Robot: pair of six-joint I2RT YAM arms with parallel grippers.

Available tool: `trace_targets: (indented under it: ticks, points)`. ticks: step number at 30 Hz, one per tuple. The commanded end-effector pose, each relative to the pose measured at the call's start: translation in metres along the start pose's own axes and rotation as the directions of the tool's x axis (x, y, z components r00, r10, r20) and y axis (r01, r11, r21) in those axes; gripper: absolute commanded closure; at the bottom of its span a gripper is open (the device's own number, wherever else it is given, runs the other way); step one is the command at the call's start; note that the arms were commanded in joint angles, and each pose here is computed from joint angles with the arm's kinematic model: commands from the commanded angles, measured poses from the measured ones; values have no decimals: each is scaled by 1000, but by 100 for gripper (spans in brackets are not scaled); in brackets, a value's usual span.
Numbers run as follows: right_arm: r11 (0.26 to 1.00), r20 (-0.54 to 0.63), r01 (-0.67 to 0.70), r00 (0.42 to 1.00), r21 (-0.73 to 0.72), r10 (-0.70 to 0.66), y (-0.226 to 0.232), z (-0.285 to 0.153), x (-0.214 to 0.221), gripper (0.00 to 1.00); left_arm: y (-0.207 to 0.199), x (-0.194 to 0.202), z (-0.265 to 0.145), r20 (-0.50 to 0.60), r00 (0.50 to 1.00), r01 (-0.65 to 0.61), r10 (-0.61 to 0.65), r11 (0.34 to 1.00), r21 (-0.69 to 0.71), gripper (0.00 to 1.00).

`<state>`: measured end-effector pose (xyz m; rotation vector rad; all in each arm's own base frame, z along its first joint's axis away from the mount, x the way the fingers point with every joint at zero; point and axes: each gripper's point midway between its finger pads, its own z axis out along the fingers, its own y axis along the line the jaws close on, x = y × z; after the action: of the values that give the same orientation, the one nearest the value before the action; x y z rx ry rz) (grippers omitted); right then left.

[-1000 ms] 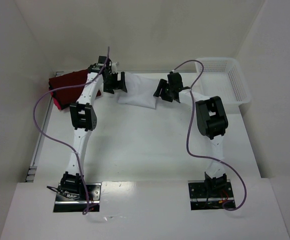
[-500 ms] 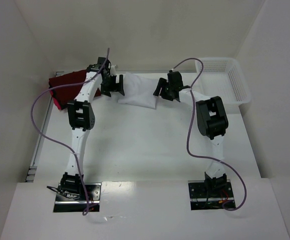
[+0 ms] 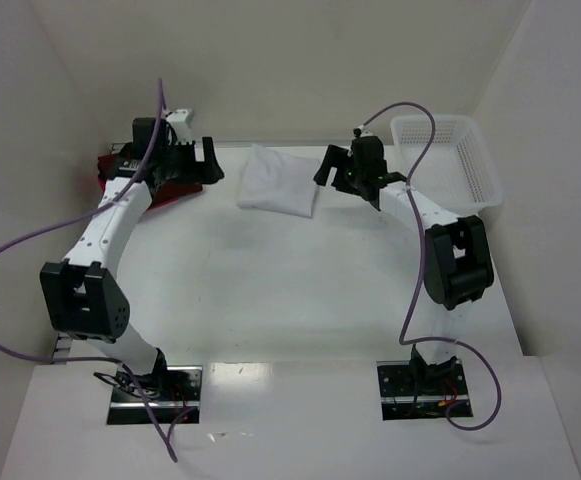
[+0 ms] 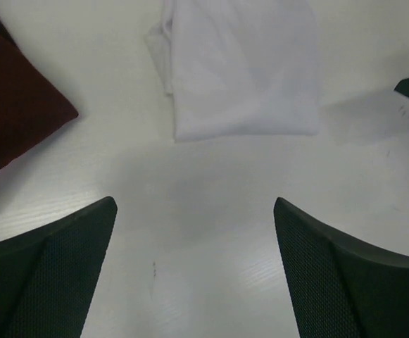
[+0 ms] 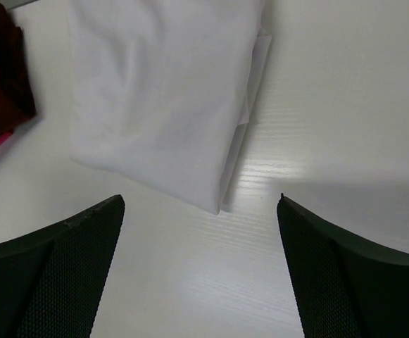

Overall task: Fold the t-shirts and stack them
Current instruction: Fold the long partially folded tshirt into a neat square, then put the neatly folded tshirt into the corner of the board with the left arm

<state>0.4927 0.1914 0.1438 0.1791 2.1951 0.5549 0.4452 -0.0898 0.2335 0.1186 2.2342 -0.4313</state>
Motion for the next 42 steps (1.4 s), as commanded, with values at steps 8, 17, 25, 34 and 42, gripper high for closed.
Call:
trace_targets:
  ticks: [8,17,25,34,42]
  points:
    - [999,93,29,995,-26,-26,6,-32,-8,1,-19,13,116,90,994,26,-60,939,344,0]
    - [999,122,36,992,-1,-36,-2,-38,-7,1,-2,0,136,270,963,-71,-9,956,285,0]
    - [998,126,56,990,17,-58,-4,-39,-10,1,15,-3,156,344,939,-106,25,970,218,0]
    - [996,149,76,985,54,-84,-11,-49,-12,1,15,7,184,268,961,-3,-74,961,277,0]
    - [996,143,68,987,51,-74,-12,-43,-10,1,24,40,210,136,989,35,-63,979,202,0]
